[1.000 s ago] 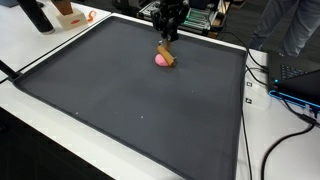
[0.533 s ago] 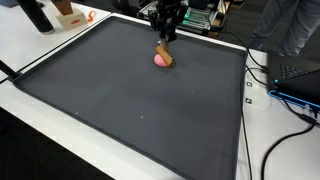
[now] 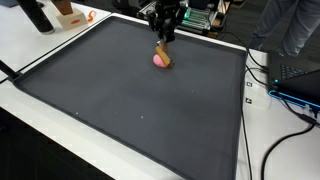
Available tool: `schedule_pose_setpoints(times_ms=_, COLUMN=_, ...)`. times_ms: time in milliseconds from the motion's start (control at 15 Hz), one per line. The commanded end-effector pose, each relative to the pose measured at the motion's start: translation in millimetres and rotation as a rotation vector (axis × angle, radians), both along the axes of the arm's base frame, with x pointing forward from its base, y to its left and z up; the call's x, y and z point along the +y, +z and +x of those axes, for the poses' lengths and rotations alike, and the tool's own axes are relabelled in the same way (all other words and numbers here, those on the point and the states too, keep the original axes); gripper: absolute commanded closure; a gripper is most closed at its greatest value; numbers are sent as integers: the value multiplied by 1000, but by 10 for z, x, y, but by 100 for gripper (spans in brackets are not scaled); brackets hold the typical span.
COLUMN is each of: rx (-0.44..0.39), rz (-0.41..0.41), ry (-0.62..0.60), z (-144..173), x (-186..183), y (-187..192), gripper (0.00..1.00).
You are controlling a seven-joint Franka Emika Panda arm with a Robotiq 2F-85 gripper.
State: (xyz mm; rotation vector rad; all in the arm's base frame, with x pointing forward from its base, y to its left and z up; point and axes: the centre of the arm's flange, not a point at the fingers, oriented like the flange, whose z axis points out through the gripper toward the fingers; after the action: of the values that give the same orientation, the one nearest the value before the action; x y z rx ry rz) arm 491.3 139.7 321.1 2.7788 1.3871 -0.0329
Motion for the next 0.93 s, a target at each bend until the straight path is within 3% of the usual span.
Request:
schedule_pose_setpoints(times_ms=0, rx=9, rz=-65, ry=-34, z=162, x=-175, y=-372, gripper=76)
schedule_pose_setpoints(times_ms=867, rx=-19, rz=-132, ry=-63, z=248, x=-301, y=-440, gripper=76)
